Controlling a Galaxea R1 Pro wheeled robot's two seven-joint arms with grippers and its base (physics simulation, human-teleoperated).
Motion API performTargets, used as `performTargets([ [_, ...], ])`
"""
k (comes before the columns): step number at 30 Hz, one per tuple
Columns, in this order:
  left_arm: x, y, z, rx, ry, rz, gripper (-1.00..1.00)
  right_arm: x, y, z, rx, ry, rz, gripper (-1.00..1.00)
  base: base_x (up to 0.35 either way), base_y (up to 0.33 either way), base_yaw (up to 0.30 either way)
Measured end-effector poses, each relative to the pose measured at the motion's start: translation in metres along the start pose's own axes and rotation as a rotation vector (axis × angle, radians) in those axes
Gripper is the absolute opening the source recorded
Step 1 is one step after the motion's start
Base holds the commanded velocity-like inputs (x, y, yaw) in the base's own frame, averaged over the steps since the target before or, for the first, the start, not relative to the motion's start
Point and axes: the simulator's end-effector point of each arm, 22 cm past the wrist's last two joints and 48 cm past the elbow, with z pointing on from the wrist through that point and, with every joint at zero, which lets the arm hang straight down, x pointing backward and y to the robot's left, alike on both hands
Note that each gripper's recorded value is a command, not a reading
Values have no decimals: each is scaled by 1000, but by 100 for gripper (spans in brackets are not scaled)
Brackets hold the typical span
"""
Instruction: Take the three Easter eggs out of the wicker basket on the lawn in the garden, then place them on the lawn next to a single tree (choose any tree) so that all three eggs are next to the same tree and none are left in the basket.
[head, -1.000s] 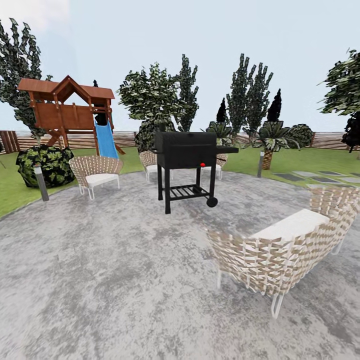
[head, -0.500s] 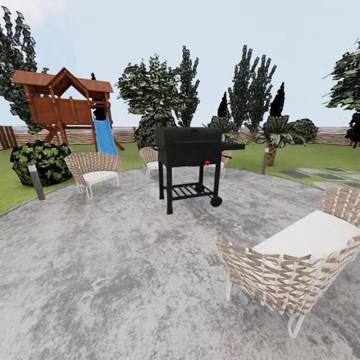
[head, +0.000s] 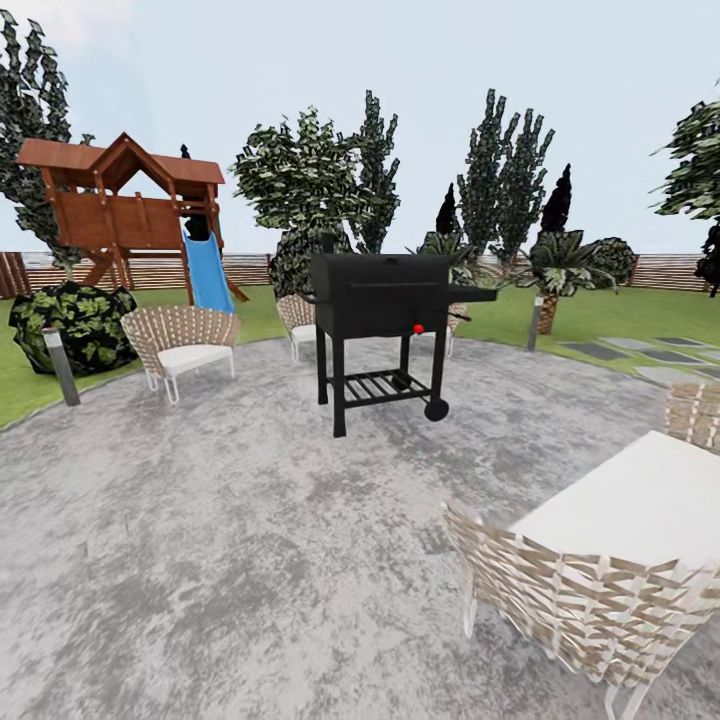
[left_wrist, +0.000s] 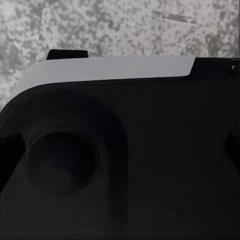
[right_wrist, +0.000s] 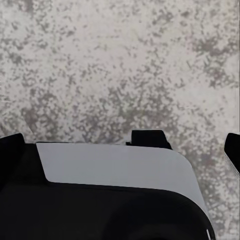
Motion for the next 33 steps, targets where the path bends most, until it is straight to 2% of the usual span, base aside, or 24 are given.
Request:
performTargets([
  [11, 0, 0, 0, 1, 0, 0, 100, 0, 0, 0, 0, 1, 0, 100, 327, 135, 0],
  [33, 0, -1, 0, 3, 0, 0, 100, 0, -1, 0, 1, 0, 0, 100, 289, 226, 0],
])
